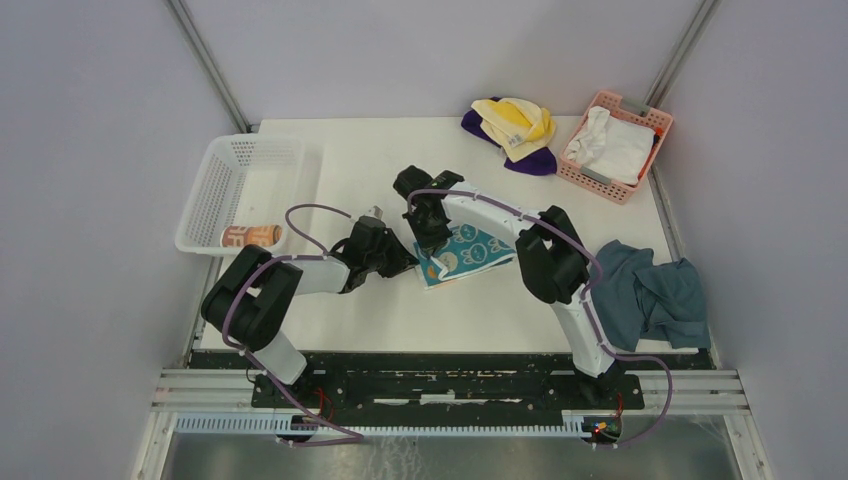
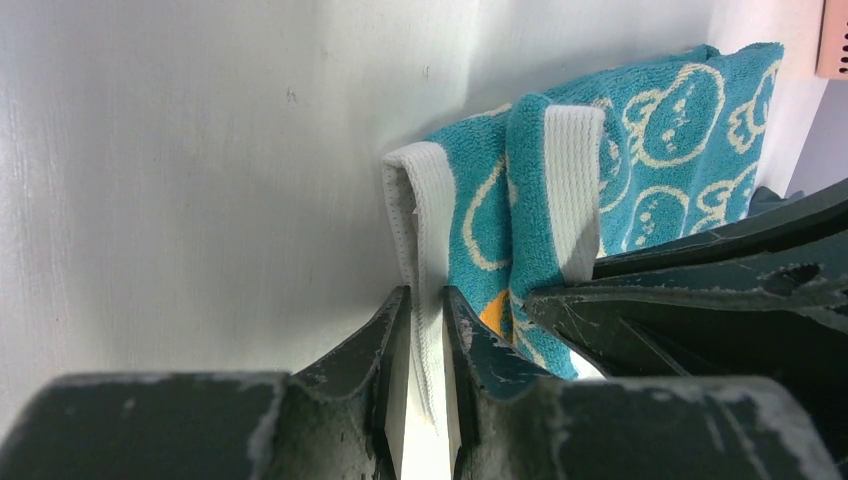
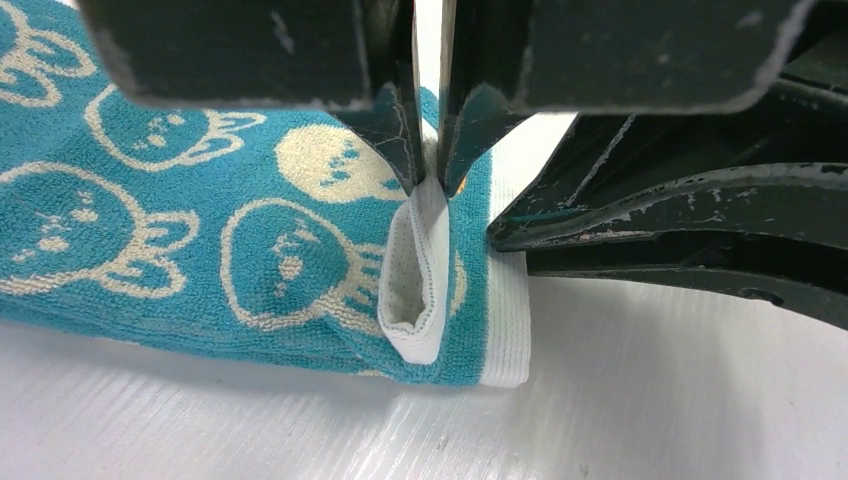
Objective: Roll the towels
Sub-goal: Fold the towel at the center of the board.
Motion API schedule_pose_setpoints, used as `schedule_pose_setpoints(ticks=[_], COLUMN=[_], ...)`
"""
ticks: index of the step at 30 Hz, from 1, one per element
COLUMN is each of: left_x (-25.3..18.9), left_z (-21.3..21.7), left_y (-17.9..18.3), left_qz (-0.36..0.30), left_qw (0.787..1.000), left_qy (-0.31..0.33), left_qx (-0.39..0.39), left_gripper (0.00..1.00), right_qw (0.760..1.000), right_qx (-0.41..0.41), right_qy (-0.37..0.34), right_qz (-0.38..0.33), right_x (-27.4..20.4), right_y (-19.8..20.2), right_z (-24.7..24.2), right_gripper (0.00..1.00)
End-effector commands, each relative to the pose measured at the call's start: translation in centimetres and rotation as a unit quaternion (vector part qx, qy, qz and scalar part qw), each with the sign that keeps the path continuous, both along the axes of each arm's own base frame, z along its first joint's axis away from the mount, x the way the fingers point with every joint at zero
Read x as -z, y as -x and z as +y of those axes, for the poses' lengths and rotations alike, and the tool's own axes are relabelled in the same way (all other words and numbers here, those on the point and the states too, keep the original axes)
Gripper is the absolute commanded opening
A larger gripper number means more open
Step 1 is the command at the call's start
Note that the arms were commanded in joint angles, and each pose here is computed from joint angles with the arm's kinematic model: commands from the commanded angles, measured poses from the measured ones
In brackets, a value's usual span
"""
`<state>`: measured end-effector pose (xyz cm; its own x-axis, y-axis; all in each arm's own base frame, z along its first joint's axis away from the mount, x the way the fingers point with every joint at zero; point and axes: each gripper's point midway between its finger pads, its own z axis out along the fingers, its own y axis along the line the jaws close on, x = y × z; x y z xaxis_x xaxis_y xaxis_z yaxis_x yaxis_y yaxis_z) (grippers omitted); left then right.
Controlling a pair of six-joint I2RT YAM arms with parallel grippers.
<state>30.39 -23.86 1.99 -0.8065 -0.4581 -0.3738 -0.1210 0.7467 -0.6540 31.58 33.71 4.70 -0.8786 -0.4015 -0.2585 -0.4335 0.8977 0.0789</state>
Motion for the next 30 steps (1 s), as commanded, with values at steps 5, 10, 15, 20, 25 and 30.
schedule_pose_setpoints(ticks=[5, 10, 15, 20, 25, 30], left_x=[-0.1, -0.1, -0.2, -0.1, -0.1, -0.1], left_z=[-0.1, -0.1, -0.2, -0.1, -0.1, 0.2], left_y=[-0.3, -0.3, -0.3, -0.3, -0.3, -0.1], left_qz=[-0.005, -0.005, -0.006, -0.006, -0.007, -0.006], left_qw=[1.000, 1.000, 1.000, 1.000, 1.000, 1.000], left_qy=[0.002, 0.001, 0.001, 0.000, -0.001, -0.003], left_qx=[-0.013, -0.014, -0.013, -0.014, -0.014, -0.022], left_gripper=[0.24, 0.22, 0.22, 0.21, 0.21, 0.23], right_qw=[0.999, 0.999, 0.999, 0.999, 0.999, 0.999], right_qx=[-0.001, -0.004, -0.006, -0.003, 0.002, 0.010], right_qy=[-0.033, -0.034, -0.035, -0.037, -0.027, -0.026], right_qz=[-0.024, -0.026, -0.027, -0.037, -0.034, -0.030], right_x=[-2.4, -2.9, -3.0, -3.6, -2.2, -0.9], right_y=[-0.3, 0.1, 0.3, 0.2, 0.1, -0.1], right_z=[1.8, 2.0, 2.2, 2.3, 2.2, 2.5], right_gripper=[0.12, 0.13, 0.12, 0.13, 0.14, 0.20])
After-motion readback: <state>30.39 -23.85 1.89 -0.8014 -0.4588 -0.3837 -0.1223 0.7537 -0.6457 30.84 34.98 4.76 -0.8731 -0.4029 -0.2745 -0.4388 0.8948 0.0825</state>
